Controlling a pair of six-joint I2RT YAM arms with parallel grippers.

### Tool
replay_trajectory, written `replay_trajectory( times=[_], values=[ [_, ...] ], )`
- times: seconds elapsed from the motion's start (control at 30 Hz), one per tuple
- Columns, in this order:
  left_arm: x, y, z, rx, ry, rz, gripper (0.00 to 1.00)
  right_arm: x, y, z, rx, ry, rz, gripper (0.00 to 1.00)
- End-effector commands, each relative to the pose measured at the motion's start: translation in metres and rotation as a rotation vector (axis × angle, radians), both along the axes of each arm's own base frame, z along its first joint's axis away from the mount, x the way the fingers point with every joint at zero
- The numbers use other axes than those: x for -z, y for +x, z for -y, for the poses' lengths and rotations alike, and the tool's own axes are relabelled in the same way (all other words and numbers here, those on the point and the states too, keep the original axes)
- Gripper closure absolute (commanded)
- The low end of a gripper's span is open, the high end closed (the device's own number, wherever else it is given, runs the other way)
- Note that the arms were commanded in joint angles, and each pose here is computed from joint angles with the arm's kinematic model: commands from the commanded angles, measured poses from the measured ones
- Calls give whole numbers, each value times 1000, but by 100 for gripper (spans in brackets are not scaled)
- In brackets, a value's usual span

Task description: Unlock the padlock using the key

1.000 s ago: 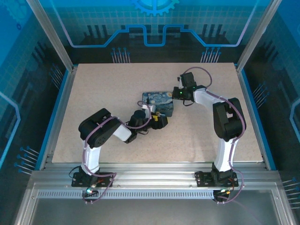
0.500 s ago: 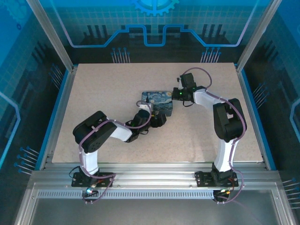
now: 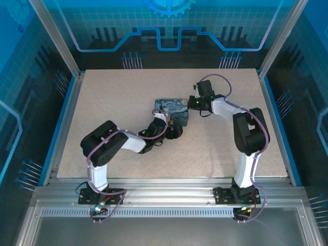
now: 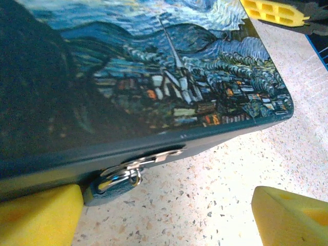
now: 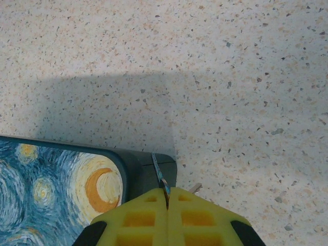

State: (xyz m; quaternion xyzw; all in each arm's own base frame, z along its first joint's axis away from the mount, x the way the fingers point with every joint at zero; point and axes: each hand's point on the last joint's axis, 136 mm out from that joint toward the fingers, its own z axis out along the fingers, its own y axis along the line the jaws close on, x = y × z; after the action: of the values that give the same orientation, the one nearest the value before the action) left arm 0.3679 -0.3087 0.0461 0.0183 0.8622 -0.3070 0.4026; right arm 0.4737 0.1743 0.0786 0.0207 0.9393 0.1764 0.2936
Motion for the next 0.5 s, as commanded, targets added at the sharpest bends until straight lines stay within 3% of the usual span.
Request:
replay_trajectory(
  times=[0.0, 0.1, 0.47],
  values=[
    [5, 0, 13, 65, 26, -5, 13, -14, -6, -14, -35, 38, 25, 100],
    [-1, 1, 18, 87, 15, 19, 14, -12, -7, -17, -43, 44, 21, 100],
    [-19, -3, 18, 146, -113, 69, 32, -11, -10, -21, -55, 46, 24, 100]
  ],
)
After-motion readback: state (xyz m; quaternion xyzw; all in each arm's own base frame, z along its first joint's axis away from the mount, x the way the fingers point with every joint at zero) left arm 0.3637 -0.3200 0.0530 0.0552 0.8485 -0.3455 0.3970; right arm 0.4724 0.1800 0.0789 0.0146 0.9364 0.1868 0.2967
